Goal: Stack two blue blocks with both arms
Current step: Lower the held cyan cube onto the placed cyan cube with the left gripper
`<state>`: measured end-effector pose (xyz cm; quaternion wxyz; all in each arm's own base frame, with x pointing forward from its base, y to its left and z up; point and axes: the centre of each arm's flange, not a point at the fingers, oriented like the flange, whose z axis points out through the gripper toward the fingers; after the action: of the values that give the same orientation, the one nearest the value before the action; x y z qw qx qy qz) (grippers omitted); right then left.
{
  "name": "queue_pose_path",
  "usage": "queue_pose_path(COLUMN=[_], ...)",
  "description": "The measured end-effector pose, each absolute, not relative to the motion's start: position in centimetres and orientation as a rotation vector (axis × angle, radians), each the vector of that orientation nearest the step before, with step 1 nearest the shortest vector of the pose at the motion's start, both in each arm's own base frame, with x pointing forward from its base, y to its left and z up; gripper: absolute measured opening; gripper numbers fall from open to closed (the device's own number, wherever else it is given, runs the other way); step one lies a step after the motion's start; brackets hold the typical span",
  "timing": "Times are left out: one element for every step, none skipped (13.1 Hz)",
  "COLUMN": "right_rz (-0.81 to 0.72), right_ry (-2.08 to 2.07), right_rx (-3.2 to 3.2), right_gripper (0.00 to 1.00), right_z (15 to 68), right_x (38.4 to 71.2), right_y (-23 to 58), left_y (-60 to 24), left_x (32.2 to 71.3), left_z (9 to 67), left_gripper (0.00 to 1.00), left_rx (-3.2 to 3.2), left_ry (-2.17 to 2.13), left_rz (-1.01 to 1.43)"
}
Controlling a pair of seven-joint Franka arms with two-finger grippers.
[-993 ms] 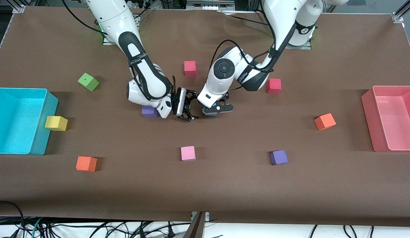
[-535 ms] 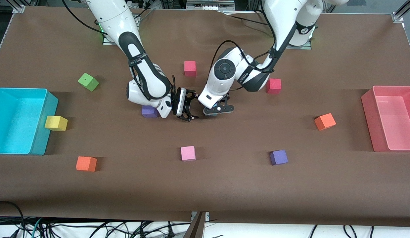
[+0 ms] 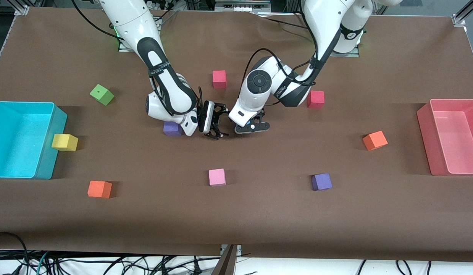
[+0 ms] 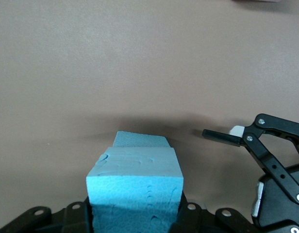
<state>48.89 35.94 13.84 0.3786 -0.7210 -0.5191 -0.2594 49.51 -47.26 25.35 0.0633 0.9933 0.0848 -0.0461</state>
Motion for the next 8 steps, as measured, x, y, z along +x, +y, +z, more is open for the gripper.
queue_pose_path(right_rz=[-0.663, -0.663, -0.663, -0.662, -0.661, -0.661, -0.661, -0.661], right_ry=[-1.326, -1.326, -1.326, -1.325, -1.325, -1.325, -1.325, -1.325], right_rx=[-1.842, -1.842, -1.841, -1.838, -1.836, -1.835, -1.834, -1.834], right_gripper=[1.00, 1.00, 1.00, 1.00, 1.00, 1.00, 1.00, 1.00], right_z=[13.85, 13.85, 13.85, 13.86, 13.86, 13.86, 13.86, 13.86], right_x=[48.89, 48.89, 48.89, 48.86, 48.85, 48.84, 48.83, 48.83], right_y=[35.94, 35.94, 35.96, 36.00, 36.02, 36.03, 36.04, 36.04], left_y=[-47.36, -47.42, -47.46, -47.48, -47.49, -47.50, -47.53, -47.53], left_x=[49.44, 49.39, 49.36, 49.35, 49.36, 49.38, 49.44, 49.60], left_z=[25.35, 25.34, 25.30, 25.27, 25.27, 25.31, 25.40, 25.58], left_gripper=[0.57, 0.63, 0.71, 0.82, 0.90, 1.00, 1.00, 1.00], left_rx=[3.001, 3.000, 3.000, 3.000, 3.000, 2.999, 2.997, 2.994], left_ry=[0.254, 0.252, 0.251, 0.250, 0.250, 0.250, 0.250, 0.252], left_rz=[-0.138, -0.137, -0.137, -0.137, -0.136, -0.134, -0.131, -0.125])
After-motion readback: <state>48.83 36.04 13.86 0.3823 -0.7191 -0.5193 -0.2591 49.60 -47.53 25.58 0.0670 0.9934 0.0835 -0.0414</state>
